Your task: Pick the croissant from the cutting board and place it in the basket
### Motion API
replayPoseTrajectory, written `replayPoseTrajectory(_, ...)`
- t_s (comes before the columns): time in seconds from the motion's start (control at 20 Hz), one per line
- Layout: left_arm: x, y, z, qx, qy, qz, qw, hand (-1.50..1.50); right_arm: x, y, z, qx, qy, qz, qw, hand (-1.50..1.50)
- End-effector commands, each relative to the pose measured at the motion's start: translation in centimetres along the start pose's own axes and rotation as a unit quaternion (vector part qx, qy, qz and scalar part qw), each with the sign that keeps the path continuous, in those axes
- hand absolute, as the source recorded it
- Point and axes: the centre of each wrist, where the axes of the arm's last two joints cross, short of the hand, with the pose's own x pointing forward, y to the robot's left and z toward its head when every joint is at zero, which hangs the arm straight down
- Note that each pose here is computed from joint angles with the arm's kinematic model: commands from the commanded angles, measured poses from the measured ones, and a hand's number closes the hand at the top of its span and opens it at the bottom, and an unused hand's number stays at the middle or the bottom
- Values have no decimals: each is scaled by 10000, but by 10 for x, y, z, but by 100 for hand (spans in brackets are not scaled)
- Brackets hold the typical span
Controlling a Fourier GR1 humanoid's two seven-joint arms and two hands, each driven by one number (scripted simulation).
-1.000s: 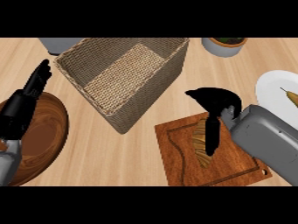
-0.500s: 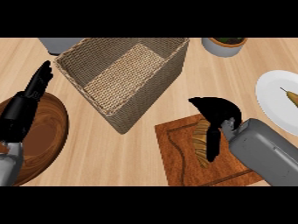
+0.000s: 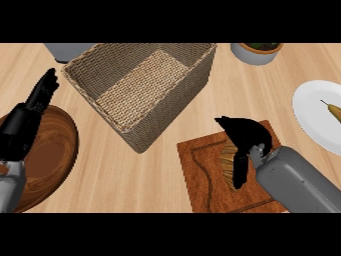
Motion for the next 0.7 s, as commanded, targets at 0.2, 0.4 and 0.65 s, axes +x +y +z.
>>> replayPoseTrajectory(0.2, -3, 7, -8, 95, 18, -25, 10000, 0, -6, 15, -3, 45, 23, -31, 10000, -150)
replayPoseTrajectory(0.4, -3, 13, 3, -77, 7, -84, 9999, 0, -15, 23, -12, 227, 137, 23, 9996, -150)
replayPoseTrajectory(0.65, 3, 11, -7, 9, -26, 33, 10000, 0, -27, 47, -11, 172, 246, -14, 9995, -150)
